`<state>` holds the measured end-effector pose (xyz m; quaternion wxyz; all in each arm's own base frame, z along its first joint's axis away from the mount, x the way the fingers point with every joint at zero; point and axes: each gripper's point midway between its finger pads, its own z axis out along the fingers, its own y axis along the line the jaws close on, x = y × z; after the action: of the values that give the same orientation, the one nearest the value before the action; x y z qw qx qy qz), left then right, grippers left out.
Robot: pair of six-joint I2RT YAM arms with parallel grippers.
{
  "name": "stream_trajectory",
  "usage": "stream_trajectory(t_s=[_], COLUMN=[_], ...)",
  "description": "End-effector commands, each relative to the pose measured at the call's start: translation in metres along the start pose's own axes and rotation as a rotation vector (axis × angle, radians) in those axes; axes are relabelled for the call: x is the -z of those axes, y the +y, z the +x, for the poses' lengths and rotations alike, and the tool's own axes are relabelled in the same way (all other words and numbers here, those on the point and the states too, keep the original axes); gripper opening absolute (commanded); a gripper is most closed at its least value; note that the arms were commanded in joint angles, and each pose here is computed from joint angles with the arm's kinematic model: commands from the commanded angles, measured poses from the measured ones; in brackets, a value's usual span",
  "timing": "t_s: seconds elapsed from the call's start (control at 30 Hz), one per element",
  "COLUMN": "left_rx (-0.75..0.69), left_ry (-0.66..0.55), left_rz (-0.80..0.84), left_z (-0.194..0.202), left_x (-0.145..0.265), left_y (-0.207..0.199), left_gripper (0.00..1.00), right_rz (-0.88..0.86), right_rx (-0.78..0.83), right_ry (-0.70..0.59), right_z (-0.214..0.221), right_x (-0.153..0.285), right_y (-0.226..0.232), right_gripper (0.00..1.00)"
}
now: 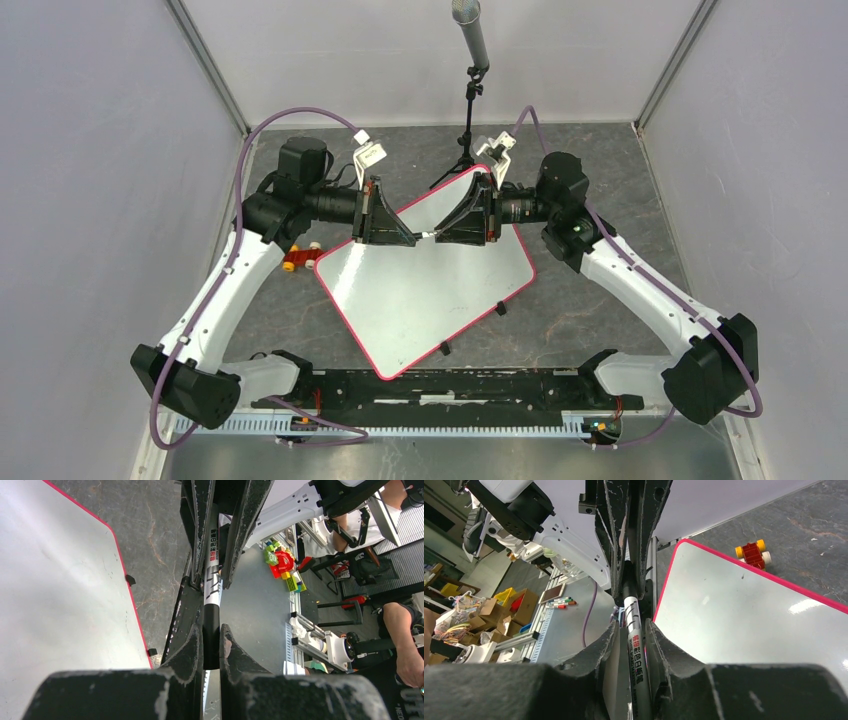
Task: Write a sentence on the whiteboard
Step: Open the pen cap of the whiteboard marker, then place the pen cap at the center of the board.
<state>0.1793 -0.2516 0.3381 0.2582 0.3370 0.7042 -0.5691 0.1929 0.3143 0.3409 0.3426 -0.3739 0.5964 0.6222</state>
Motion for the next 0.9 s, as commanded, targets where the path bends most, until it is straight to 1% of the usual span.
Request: stream_trajectory(t_s=[0.0,0.07,0.13,0.23,0.33,0.47,0.7,0.8,0.87], left_rx=[-0.045,-0.047,-0.046,-0.046,-0.048,-0.035,-0.009,-0.023,-0.015], left_ry=[-0.016,-0.012,-0.010,-0.013,-0.012,-0.037,-0.118,-0.118,-0.123], left_rz=[0.014,0.018,0.019,0.010,-0.010,-0.054,-0.140,-0.218,-0.326], left_z=[-0.008,-0.005,-0.004,-0.004,-0.004,-0.004,-0.004,0.002,0.003], left_x=[-0.004,-0.004,-0.005,-0.004,0.000,0.016,0.063,0.083,0.103], left_y=[-0.003,-0.004,-0.004,-0.003,-0.001,0.011,0.035,0.050,0.071], left_gripper=[0.02,0.03,0.03,0.02,0.02,0.02,0.02,0.02,0.02], right_rz=[-0.027,-0.028,-0.028,-0.031,-0.021,0.015,0.111,0.149,0.166], right_rx=[0.040,0.040,0.042,0.045,0.037,0.018,0.034,0.032,0.034], right_ry=[-0.026,-0.030,-0.032,-0.030,-0.028,-0.039,-0.097,-0.113,-0.119], right_z=[-0.013,-0.015,-0.016,-0.016,-0.015,-0.018,-0.034,-0.037,-0.037], right_x=[-0.003,-0.003,-0.003,-0.004,0.000,0.015,0.053,0.070,0.079], right_y=[0.010,0.010,0.010,0.010,0.006,-0.005,-0.030,-0.042,-0.045], right_gripper=[0.29,0.28,0.23,0.00,0.00,0.00,0.00,0.00,0.00])
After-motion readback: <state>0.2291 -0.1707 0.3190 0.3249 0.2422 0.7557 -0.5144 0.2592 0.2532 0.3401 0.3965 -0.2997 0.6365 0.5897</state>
